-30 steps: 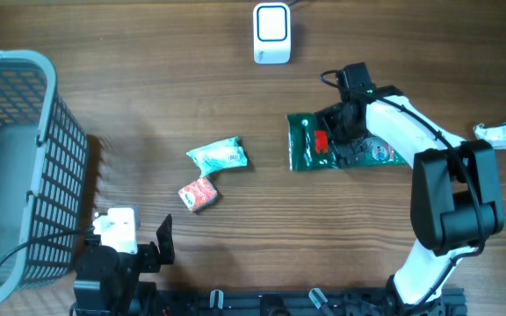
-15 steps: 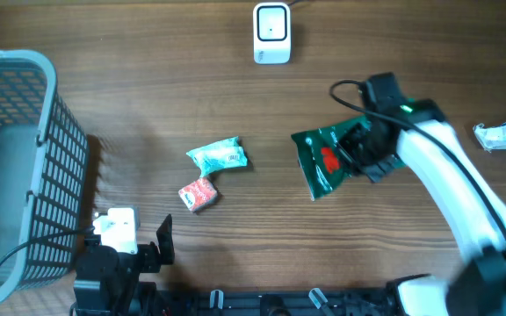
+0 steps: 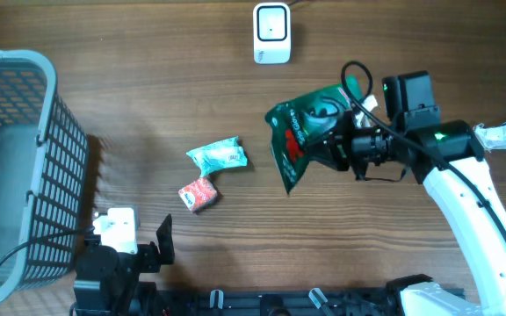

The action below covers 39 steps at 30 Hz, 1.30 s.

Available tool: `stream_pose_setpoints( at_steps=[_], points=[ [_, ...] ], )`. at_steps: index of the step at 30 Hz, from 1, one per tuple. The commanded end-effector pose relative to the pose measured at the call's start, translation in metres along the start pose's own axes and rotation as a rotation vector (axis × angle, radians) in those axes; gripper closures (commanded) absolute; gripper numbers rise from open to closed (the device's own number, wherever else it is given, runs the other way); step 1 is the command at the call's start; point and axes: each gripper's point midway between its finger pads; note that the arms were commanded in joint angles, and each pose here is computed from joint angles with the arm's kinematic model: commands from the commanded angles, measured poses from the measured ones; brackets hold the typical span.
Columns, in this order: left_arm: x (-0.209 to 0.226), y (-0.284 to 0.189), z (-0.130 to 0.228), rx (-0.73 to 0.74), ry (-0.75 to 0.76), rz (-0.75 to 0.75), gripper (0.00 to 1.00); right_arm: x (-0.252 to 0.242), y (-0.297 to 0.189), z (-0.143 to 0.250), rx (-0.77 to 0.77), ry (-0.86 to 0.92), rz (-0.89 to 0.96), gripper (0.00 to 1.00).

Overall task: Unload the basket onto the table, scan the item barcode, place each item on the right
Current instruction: 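Lift the glove pack and hold it up to the scanner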

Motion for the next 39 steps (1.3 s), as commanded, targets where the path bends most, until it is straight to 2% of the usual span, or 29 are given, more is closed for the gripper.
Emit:
stream_pose_setpoints(
  at_steps=[1,2,3,6,8,9,10,16,18,21,25,29,36,39],
  points=[
    [0.000,0.001,0.000,-0.002,-0.008,-0.001,0.00,0.024,0.001,-0.005,-0.027,-0.395,-0.075,0.96],
    [0.000,0.001,0.000,-0.002,-0.008,-0.001,0.00,0.030,0.002,-0.001,-0.014,-0.415,-0.103,0.96],
    [0.000,0.001,0.000,-0.002,-0.008,-0.001,0.00,0.042,0.000,0.003,0.000,-0.507,-0.166,0.96],
    [0.000,0.001,0.000,-0.002,-0.008,-0.001,0.00,0.101,-0.024,0.035,0.062,-0.990,-0.535,0.96],
    [0.000,0.001,0.000,-0.002,-0.008,-0.001,0.00,0.115,-0.040,0.056,0.056,-1.309,-0.712,0.96],
    [0.000,0.001,0.000,-0.002,-0.008,-0.001,0.00,0.115,-0.042,0.059,0.043,-1.385,-0.743,0.96],
    [0.000,0.001,0.000,-0.002,-0.008,-0.001,0.00,0.114,-0.048,0.070,0.017,-1.543,-0.828,0.96],
    [0.000,0.001,0.000,-0.002,-0.008,-0.001,0.00,0.102,-0.023,0.082,-0.194,-2.092,-0.973,0.96],
    [0.000,0.001,0.000,-0.002,-0.008,-0.001,0.00,0.095,-0.002,0.075,-0.292,-2.284,-1.019,0.96],
    [0.000,0.001,0.000,-0.003,-0.008,-0.001,0.00,0.092,0.021,0.049,-0.403,-2.468,-1.034,0.96],
    [0.000,0.001,0.000,-0.002,-0.008,-0.001,0.00,0.099,0.026,0.039,-0.505,-2.634,-1.046,0.96],
    [0.000,0.001,0.000,-0.002,-0.008,-0.001,0.00,0.100,0.026,0.039,-0.516,-2.652,-1.045,0.96],
    [0.000,0.001,0.000,-0.002,-0.008,-0.001,0.00,0.100,0.026,0.039,-0.405,-2.498,-1.041,0.96],
    [0.000,0.001,0.000,-0.002,-0.008,-0.001,0.00,0.101,0.023,0.034,-0.277,-2.296,-1.009,0.96]
  ],
)
Point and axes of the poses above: each gripper's point midway between its finger pads, its own y axis out along the fingers, its own x axis along the line the jaws close on, z = x × y, and after that the axes turned 11 degrees about -y, right-handed
